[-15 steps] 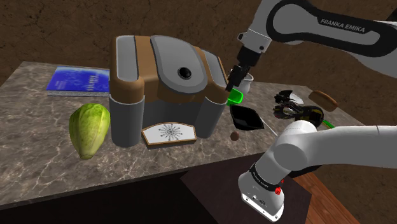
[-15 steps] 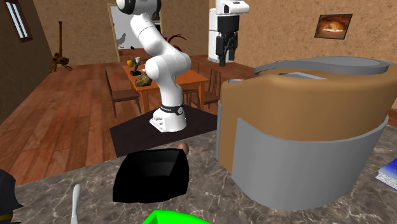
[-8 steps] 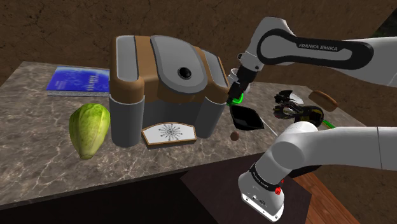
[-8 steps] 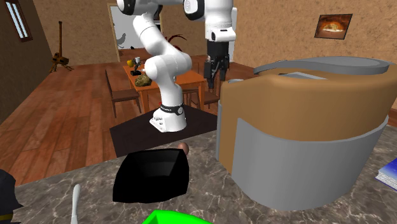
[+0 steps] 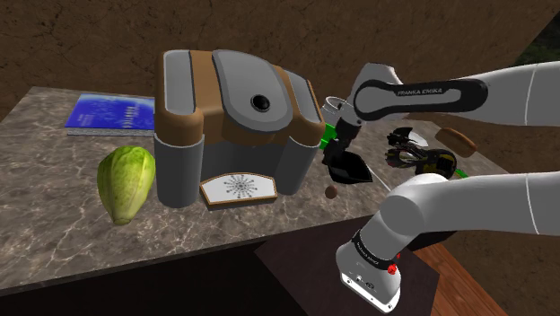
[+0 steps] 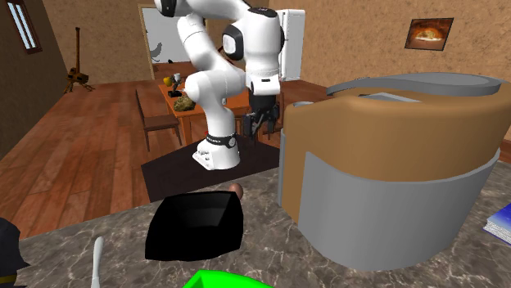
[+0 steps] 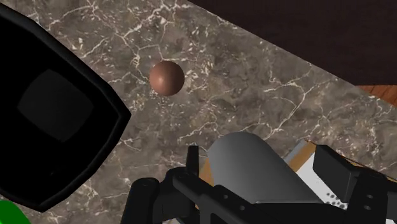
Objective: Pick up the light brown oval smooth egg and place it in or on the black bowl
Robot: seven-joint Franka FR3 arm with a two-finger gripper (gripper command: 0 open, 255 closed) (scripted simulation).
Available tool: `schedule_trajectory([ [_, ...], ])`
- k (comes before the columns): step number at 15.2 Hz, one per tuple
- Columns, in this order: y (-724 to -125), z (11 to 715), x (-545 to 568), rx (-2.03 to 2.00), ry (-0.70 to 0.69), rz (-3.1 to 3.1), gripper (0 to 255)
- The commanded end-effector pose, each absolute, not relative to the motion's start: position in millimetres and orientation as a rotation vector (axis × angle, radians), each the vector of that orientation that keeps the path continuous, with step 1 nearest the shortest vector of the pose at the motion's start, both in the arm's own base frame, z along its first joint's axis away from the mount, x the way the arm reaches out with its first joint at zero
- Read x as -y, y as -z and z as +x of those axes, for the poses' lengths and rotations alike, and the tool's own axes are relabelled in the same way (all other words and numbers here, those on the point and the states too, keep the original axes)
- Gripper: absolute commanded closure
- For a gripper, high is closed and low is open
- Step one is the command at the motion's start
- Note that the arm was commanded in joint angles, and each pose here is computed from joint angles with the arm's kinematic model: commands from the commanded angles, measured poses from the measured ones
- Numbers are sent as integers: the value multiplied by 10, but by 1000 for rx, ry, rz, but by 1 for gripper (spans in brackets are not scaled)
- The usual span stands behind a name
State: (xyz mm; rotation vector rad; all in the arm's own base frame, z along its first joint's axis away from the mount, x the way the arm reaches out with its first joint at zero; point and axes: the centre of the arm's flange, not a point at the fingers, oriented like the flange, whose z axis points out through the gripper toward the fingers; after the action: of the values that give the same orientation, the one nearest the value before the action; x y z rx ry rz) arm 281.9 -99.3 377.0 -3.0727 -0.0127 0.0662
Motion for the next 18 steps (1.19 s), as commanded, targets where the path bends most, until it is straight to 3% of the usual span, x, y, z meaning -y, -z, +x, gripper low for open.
schedule_trajectory([
  [1, -3559, 2763, 1119, -17, -74, -3073, 0],
  [11, -2484, 2452, 1808, -167, -131, -3065, 0],
  [18, -2124, 2410, 1814, -173, -134, -3065, 0],
])
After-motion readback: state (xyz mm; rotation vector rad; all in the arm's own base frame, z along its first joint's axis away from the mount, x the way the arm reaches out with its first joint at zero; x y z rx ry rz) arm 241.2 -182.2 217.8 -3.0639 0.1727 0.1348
